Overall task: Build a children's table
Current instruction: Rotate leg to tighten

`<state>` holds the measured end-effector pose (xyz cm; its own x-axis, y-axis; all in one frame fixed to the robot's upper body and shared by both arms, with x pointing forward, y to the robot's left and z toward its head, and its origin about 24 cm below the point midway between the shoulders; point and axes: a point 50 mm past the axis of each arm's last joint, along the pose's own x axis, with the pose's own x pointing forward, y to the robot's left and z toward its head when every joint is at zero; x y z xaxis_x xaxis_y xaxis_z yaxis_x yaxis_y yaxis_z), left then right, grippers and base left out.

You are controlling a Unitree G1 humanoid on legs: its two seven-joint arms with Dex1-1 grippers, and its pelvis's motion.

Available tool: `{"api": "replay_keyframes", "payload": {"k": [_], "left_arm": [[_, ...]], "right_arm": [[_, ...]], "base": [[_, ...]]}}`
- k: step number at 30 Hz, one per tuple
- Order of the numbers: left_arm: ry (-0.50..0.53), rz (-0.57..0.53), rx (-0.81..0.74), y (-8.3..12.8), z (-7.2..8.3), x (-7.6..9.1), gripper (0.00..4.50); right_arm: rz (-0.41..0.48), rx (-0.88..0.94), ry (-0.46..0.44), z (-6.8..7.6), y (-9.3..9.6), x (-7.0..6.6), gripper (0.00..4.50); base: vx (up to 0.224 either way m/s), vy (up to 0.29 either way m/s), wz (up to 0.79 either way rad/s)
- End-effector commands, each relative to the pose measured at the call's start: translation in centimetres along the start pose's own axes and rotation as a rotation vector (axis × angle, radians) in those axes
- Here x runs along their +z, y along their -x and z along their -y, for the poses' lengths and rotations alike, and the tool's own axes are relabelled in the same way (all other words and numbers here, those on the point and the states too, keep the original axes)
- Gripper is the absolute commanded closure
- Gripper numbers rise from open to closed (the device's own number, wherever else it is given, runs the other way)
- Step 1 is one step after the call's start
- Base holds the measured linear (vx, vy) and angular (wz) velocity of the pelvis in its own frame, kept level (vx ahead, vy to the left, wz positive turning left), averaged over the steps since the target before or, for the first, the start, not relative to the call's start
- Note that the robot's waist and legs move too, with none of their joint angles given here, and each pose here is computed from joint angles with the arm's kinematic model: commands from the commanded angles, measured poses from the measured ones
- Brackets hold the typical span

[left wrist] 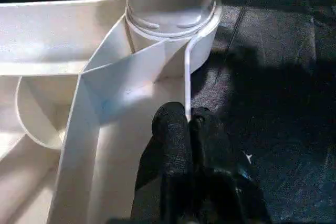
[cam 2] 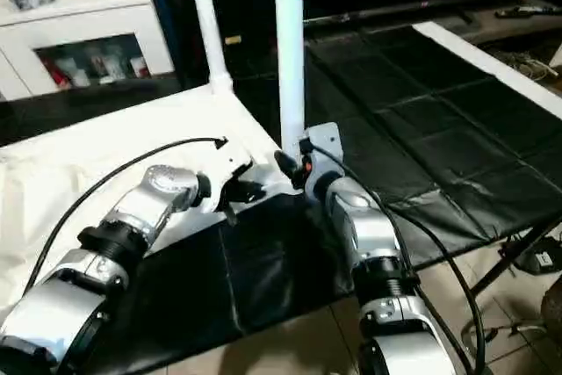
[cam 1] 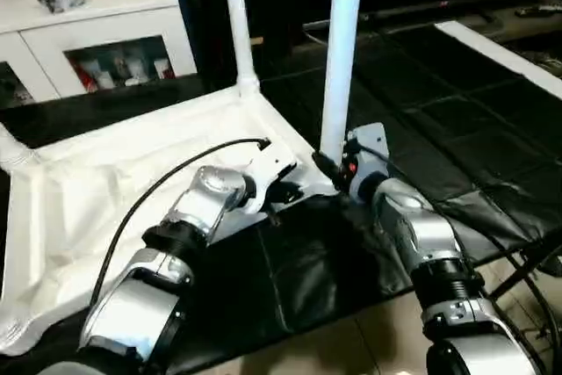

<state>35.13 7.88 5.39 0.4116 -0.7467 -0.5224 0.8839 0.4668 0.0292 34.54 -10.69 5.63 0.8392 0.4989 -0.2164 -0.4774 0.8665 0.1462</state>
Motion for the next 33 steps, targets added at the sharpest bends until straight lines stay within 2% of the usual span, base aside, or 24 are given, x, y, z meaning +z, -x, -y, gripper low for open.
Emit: {"api": "replay_keyframes", "payload": {"k": [1, 4, 8, 14, 15, 16, 18, 20, 23, 26, 33], "left_arm": [[-0.089, 0.095, -0.071, -0.8, 1.2, 2.7, 4.50], [-0.128, 0.081, -0.106, -0.1, 1.0, 1.8, 4.50], [-0.165, 0.060, -0.173, 1.1, 0.6, 0.7, 4.50], [-0.213, 0.039, -0.245, 2.1, 0.2, 0.1, 4.50], [-0.257, 0.044, -0.328, 2.7, 0.5, -0.1, 4.50], [-0.270, 0.033, -0.363, 3.0, 0.5, -0.3, 4.50], [-0.297, 0.018, -0.399, 3.3, 0.6, -0.5, 4.50], [-0.324, 0.001, -0.458, 3.8, 0.7, -0.9, 4.50], [-0.338, -0.009, -0.498, 4.1, 0.9, -1.0, 4.50], [-0.379, -0.041, -0.560, 4.6, 1.1, -1.4, 4.50], [-0.404, -0.056, -0.624, 5.1, 1.5, -1.8, 4.50]], "right_arm": [[-0.067, 0.168, -0.045, -3.1, -0.7, -1.7, 1.47], [-0.066, 0.195, -0.040, -1.7, 0.3, -1.6, 1.28], [-0.092, 0.287, 0.041, 0.7, 2.6, -1.4, 0.94], [-0.102, 0.423, 0.127, 1.8, 4.7, -0.9, 0.51], [-0.104, 0.453, 0.213, 2.6, 5.4, -0.4, 0.46], [-0.104, 0.478, 0.235, 2.8, 5.7, -0.2, 0.34], [-0.105, 0.521, 0.268, 2.9, 6.0, 0.1, 0.34], [-0.133, 0.639, 0.309, 2.6, 6.7, 0.3, 0.34], [-0.157, 0.686, 0.303, 2.5, 6.9, 0.4, 0.34], [-0.161, 0.820, 0.270, 1.7, 7.1, 0.6, 0.34], [-0.173, 0.883, 0.252, 1.4, 6.9, 0.6, 1.00]], "base": [[0.000, 0.000, 0.00], [0.000, 0.000, 0.00], [0.000, 0.000, 0.00], [0.000, 0.000, 0.00], [0.000, 0.000, 0.00], [0.000, 0.000, 0.00], [0.000, 0.000, 0.00], [0.000, 0.000, 0.00], [0.000, 0.000, 0.00], [0.000, 0.000, 0.00], [0.000, 0.000, 0.00]]}}
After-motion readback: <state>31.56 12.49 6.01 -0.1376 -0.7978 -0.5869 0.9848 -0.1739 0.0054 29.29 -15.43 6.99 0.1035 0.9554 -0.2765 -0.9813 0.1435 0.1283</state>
